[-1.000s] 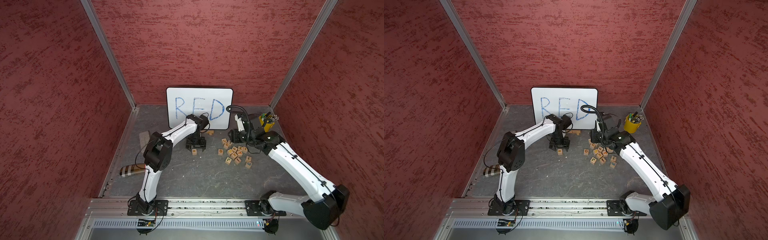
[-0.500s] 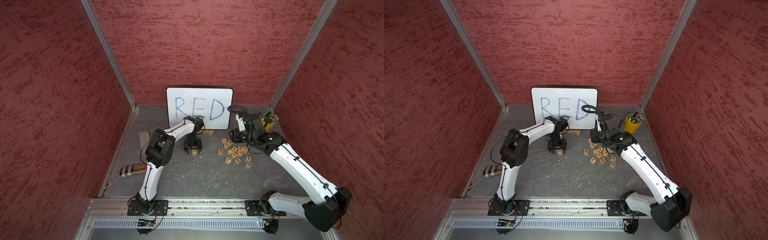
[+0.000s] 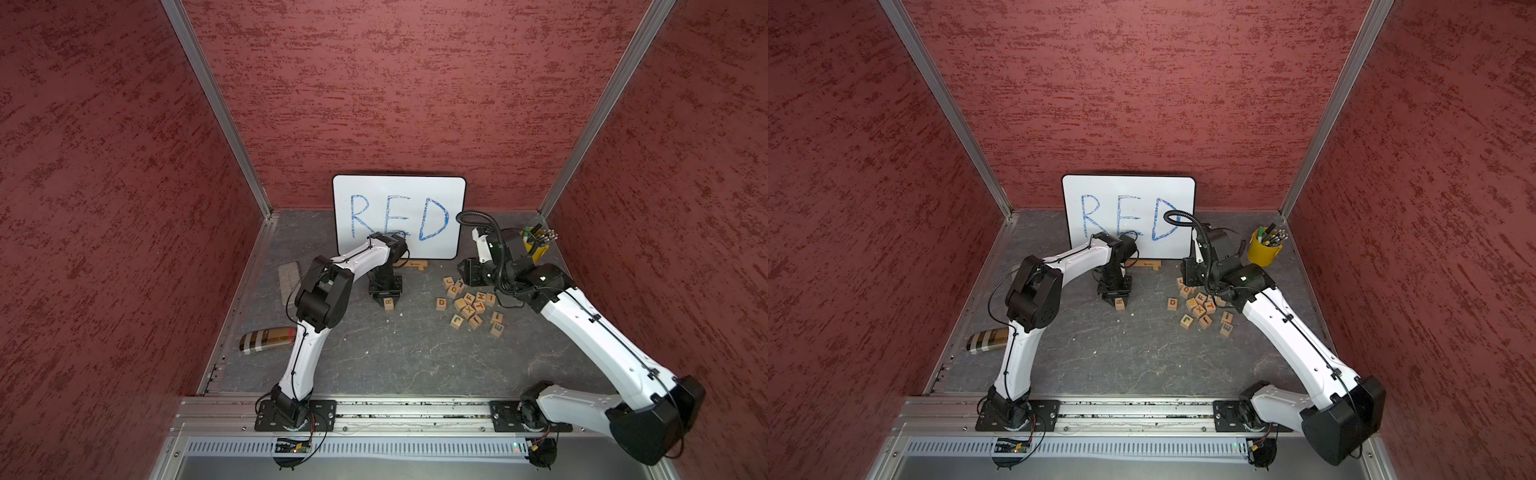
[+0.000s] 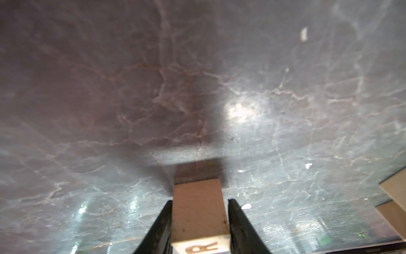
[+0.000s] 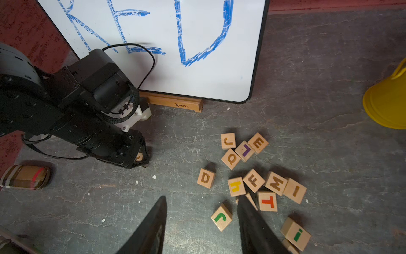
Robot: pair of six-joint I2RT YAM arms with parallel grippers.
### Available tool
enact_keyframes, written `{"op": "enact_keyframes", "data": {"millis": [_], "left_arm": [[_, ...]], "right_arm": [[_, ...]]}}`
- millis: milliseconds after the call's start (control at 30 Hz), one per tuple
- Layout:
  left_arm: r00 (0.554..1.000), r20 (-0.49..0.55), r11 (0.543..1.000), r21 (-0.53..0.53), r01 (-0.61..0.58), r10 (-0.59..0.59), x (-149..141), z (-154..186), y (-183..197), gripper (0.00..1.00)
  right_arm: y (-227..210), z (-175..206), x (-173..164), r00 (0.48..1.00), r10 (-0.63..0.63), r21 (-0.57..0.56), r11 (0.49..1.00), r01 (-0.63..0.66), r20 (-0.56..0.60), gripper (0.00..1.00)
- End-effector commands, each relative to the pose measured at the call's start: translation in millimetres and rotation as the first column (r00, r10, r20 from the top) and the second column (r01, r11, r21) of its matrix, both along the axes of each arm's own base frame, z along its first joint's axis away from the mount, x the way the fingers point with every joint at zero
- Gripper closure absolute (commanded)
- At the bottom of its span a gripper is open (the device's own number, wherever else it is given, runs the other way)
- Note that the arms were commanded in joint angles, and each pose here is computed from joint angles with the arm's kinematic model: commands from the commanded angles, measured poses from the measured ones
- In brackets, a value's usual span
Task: Assemble the uppercase word "red" with letter blocks
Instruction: Pick up the letter block from the center of the board.
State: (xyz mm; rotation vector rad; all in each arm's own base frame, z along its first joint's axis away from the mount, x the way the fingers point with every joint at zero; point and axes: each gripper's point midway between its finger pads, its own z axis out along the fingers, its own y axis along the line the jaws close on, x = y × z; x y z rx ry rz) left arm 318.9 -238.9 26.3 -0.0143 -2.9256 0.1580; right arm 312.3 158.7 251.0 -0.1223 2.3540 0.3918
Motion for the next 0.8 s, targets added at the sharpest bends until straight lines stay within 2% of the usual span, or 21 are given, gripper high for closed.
{"op": "enact_keyframes", "data": {"millis": [0, 133, 267, 433, 567, 767], "left_arm": [[1.000, 0.021, 1.000, 0.000, 0.021, -0.021, 7, -3, -2, 0.67], [0.998, 0.038, 0.998, 0.023, 0.052, -0.053, 6, -3, 3, 0.67], [0.995, 0.029, 0.995, 0.023, 0.096, -0.097, 4, -5, 6, 0.82], [0.977, 0.069, 0.977, 0.076, 0.197, -0.202, 12, -5, 19, 0.84], [0.948, 0.141, 0.957, 0.089, 0.276, -0.286, 27, 0, 29, 0.85], [0.879, 0.194, 0.897, 0.017, 0.441, -0.436, 34, 7, 34, 0.85]], "right_arm": [[-6, 0, -3, 1.000, -0.021, -0.001, 1.000, 0.021, 0.004, 0.47], [-6, -2, -4, 1.000, -0.020, -0.002, 1.000, 0.020, 0.003, 0.47], [-6, -3, -3, 1.000, -0.017, -0.004, 1.000, 0.017, 0.003, 0.47], [-6, -4, -4, 1.000, -0.016, -0.003, 1.000, 0.016, 0.004, 0.47], [-8, -4, -5, 1.000, -0.017, -0.006, 1.000, 0.017, 0.007, 0.47], [-7, -4, -4, 1.000, -0.011, -0.008, 1.000, 0.011, 0.010, 0.47]]}}
